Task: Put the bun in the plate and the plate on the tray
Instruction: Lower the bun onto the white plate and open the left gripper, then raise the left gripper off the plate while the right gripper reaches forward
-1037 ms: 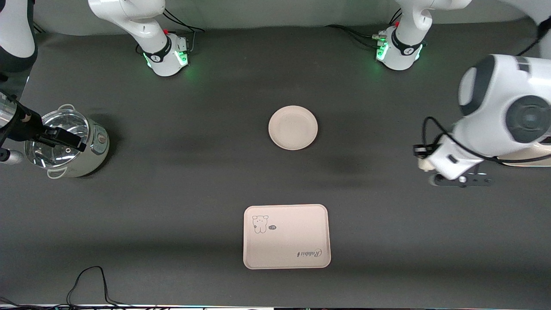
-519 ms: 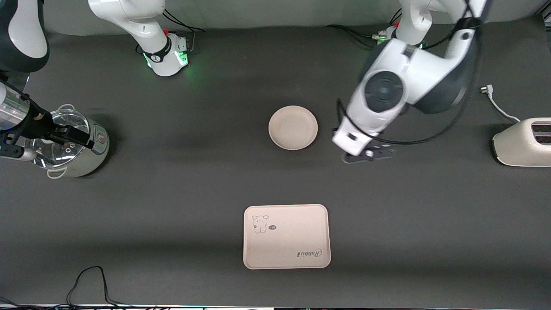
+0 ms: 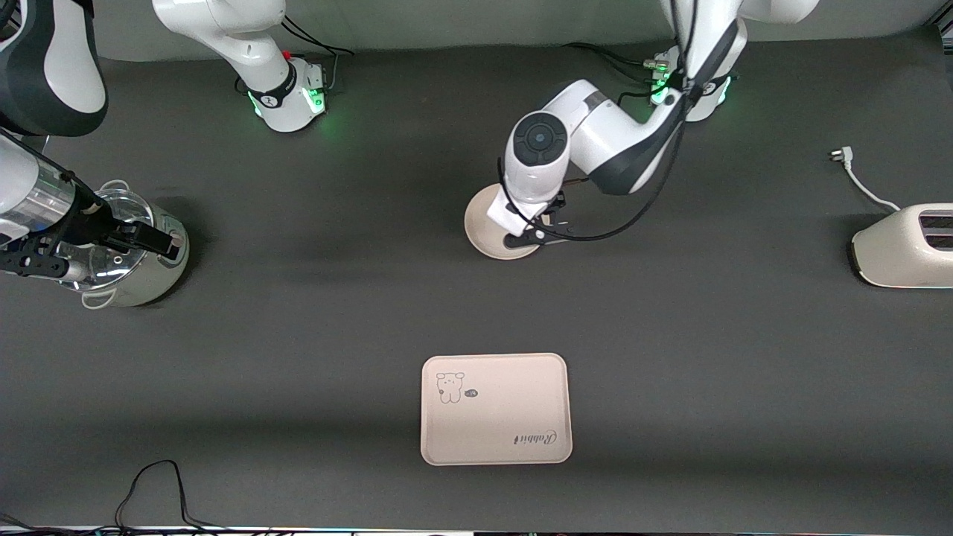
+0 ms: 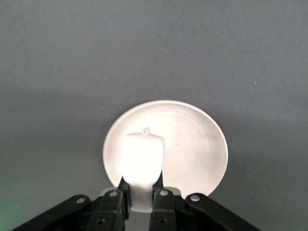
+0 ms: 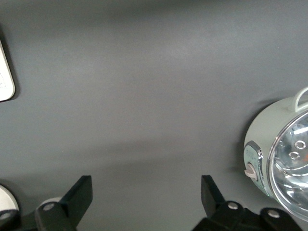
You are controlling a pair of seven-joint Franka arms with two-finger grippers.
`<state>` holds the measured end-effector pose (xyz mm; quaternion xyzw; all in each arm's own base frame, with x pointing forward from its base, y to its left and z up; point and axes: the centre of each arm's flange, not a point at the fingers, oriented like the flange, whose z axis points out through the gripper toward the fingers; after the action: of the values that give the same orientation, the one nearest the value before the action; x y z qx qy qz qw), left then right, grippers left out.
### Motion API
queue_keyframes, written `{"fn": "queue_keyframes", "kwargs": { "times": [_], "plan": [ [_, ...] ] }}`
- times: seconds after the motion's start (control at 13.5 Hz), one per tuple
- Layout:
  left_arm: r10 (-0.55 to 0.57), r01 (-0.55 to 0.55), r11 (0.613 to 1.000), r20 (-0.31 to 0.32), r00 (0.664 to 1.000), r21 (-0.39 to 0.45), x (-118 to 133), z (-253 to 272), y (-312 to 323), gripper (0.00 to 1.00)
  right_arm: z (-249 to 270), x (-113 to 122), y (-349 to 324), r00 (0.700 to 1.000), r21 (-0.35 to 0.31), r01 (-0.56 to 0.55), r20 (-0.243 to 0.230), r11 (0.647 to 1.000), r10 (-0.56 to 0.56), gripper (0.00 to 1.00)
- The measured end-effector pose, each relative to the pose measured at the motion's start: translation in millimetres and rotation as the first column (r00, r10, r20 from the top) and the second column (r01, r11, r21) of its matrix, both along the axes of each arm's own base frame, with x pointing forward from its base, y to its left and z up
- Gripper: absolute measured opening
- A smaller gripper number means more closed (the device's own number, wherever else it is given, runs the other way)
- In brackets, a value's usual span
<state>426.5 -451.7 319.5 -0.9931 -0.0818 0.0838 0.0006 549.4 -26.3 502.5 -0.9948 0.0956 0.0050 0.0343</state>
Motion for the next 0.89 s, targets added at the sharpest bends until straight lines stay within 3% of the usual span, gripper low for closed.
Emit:
{"fn": "queue_keyframes", "kwargs": {
  "times": [0.37, 0.81, 0.89],
  "plan": [
    [-0.060, 0.060, 0.998, -0.023, 0.998, -0.013, -45.1, -59.5, -32.5, 0.24, -7.7, -0.5, 1.3, 1.000, -0.001, -0.001, 0.004, 1.000, 0.001, 1.00],
    [-0.083, 0.083, 0.997, -0.026, 0.996, -0.005, -56.0, -105.0, -26.7, 0.27, -12.2, -0.5, 3.6, 1.000, -0.002, -0.004, 0.009, 1.000, 0.004, 1.00],
    [-0.083, 0.083, 0.996, -0.023, 0.996, -0.008, -55.7, -106.2, -27.0, 0.34, -12.5, -0.6, 3.6, 1.000, -0.001, -0.004, 0.008, 1.000, 0.004, 1.00]
  ]
}}
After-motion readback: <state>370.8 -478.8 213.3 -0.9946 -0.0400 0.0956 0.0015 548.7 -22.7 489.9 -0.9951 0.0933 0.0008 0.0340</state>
